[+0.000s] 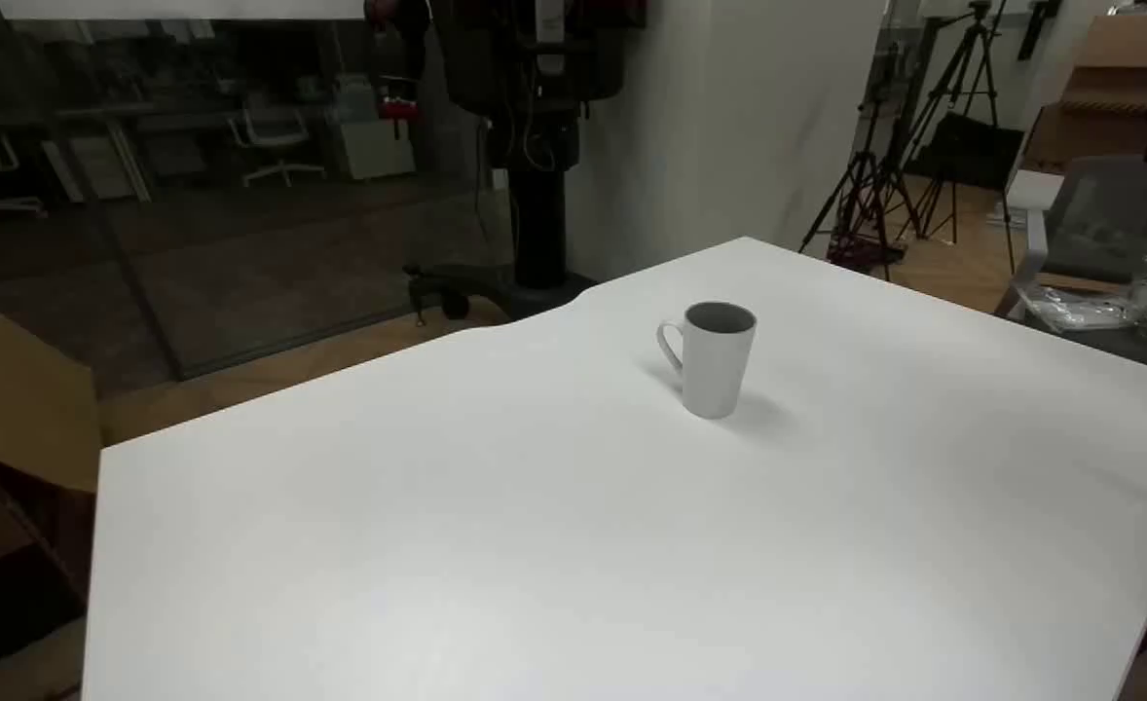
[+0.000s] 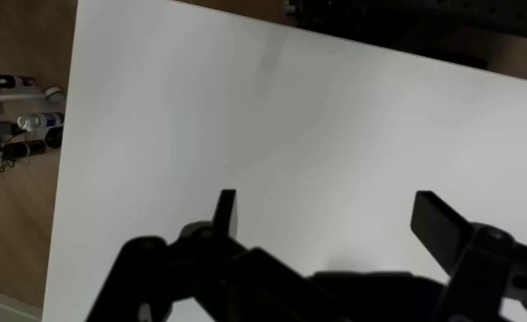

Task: Move the mug to the left

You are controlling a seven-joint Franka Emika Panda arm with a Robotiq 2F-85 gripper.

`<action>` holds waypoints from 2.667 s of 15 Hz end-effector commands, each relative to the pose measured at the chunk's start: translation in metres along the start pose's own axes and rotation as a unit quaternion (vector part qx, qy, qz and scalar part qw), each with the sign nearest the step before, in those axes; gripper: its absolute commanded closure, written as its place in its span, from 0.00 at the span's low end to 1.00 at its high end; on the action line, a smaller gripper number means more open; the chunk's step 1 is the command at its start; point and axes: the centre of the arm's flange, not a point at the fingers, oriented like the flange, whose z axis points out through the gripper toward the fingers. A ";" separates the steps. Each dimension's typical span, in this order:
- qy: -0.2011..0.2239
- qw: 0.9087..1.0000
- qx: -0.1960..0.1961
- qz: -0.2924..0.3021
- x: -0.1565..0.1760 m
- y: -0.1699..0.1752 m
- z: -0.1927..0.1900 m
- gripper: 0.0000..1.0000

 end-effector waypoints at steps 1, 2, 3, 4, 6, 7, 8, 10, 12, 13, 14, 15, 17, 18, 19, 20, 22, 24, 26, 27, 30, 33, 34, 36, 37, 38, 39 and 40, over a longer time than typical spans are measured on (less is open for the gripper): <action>0.000 1.000 0.000 0.000 0.000 0.000 0.000 0.00; 0.000 1.000 0.000 0.000 0.000 0.000 0.000 0.00; 0.000 1.000 0.000 0.000 0.000 0.000 0.000 0.00; 0.000 1.000 0.000 0.000 0.000 0.000 0.000 0.00; 0.000 1.000 0.000 0.000 0.000 0.000 0.000 0.00; 0.000 1.000 0.000 0.000 0.000 0.000 0.000 0.00; 0.000 1.000 0.000 0.000 0.000 0.000 0.000 0.00; 0.000 1.000 0.000 0.000 0.000 0.000 0.000 0.00; 0.000 1.000 0.000 0.000 0.000 0.000 0.000 0.00; 0.000 1.000 0.000 0.000 0.000 0.000 0.000 0.00; 0.017 1.000 -0.002 0.009 0.004 0.000 0.000 0.00; 0.033 0.999 -0.005 0.013 0.010 0.002 -0.001 0.00; 0.075 0.997 -0.017 0.009 0.028 0.007 -0.004 0.00; 0.097 0.995 -0.028 -0.015 0.040 0.010 -0.004 0.00; 0.116 0.991 -0.041 -0.048 0.050 0.010 -0.005 0.00; 0.119 0.988 -0.038 -0.087 0.064 0.010 -0.005 0.00; 0.123 0.981 -0.034 -0.146 0.090 0.004 -0.003 0.00; 0.124 0.983 -0.034 -0.130 0.069 -0.010 0.000 0.00; 0.119 0.982 -0.030 -0.141 0.078 -0.014 0.007 0.00; 0.118 0.983 -0.029 -0.139 0.077 -0.013 0.008 0.00; 0.125 0.982 -0.015 -0.141 0.080 -0.013 0.005 0.00; 0.101 0.977 0.052 -0.182 0.112 -0.021 0.012 0.00; 0.081 0.974 0.069 -0.199 0.126 -0.025 0.018 0.00; 0.053 0.965 0.097 -0.236 0.150 -0.031 0.024 0.00; 0.039 0.960 0.101 -0.260 0.162 -0.035 0.027 0.00; 0.027 0.955 0.102 -0.278 0.176 -0.040 0.031 0.00; 0.015 0.952 0.100 -0.290 0.188 -0.044 0.033 0.00; 0.009 0.958 0.083 -0.276 0.202 -0.046 0.037 0.00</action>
